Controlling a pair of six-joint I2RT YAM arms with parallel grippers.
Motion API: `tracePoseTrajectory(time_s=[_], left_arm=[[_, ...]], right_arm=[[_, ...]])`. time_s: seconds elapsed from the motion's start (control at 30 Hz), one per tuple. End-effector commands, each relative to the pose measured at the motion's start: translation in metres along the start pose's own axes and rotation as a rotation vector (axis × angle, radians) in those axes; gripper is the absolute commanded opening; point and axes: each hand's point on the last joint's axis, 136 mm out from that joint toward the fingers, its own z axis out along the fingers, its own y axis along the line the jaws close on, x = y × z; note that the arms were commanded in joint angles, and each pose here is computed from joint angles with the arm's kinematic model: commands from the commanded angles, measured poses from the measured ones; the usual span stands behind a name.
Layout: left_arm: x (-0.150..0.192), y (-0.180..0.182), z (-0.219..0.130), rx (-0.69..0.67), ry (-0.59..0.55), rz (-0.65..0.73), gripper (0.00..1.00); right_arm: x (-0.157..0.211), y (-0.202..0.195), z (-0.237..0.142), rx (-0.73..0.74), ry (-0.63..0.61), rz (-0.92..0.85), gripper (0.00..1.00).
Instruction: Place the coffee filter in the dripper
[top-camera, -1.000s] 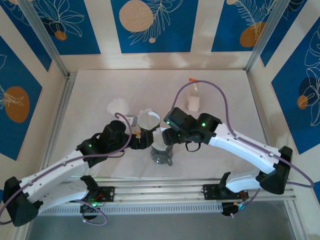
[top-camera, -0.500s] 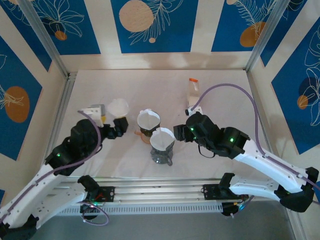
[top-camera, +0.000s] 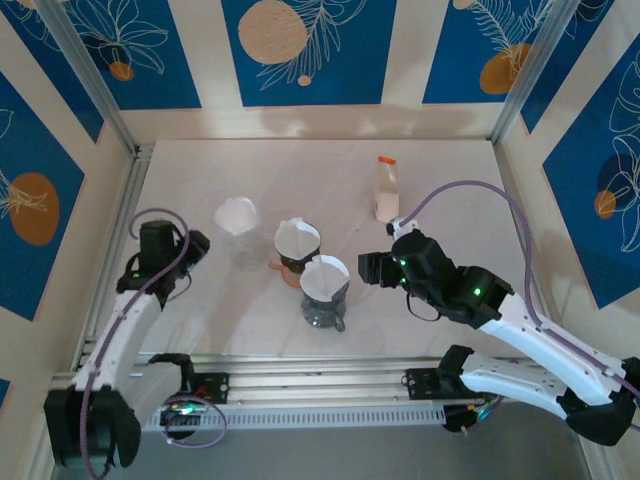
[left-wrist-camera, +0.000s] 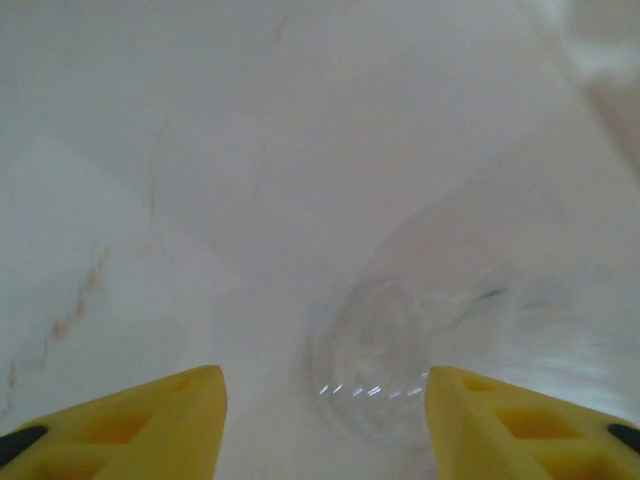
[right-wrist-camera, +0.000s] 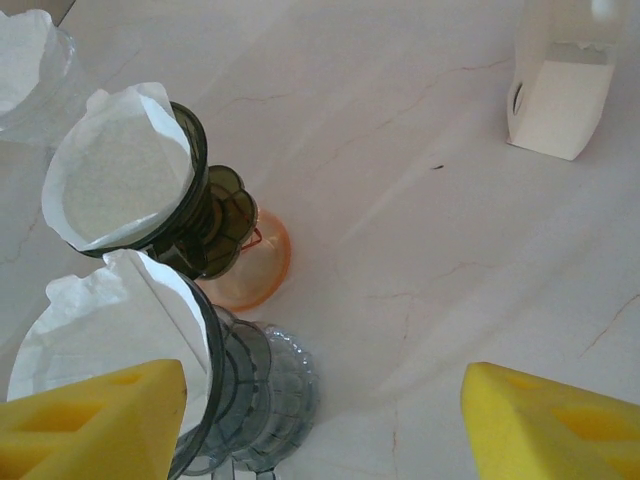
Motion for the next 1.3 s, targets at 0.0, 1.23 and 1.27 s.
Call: tracePoseTrajectory(time_s=[0.0, 1.23, 1.27], left_arm=[[0.006, -0.008, 0.015, 0.087, 0.031, -0.114, 0.47], [0.033, -0.038, 0.118, 0.307, 0.161, -0.353, 0.0], [0.035, -0.041, 0.118, 0.309, 0.167, -0.348, 0.0]], right_arm=[[-0.002, 0.006, -0.004, -0.066, -0.02, 0.029, 0.73], [-0.001, -0.005, -0.016, -0.087, -0.03, 0.061, 0.73], [-0.001, -0.005, -0.016, -0.086, -0.029, 0.063, 0.73]])
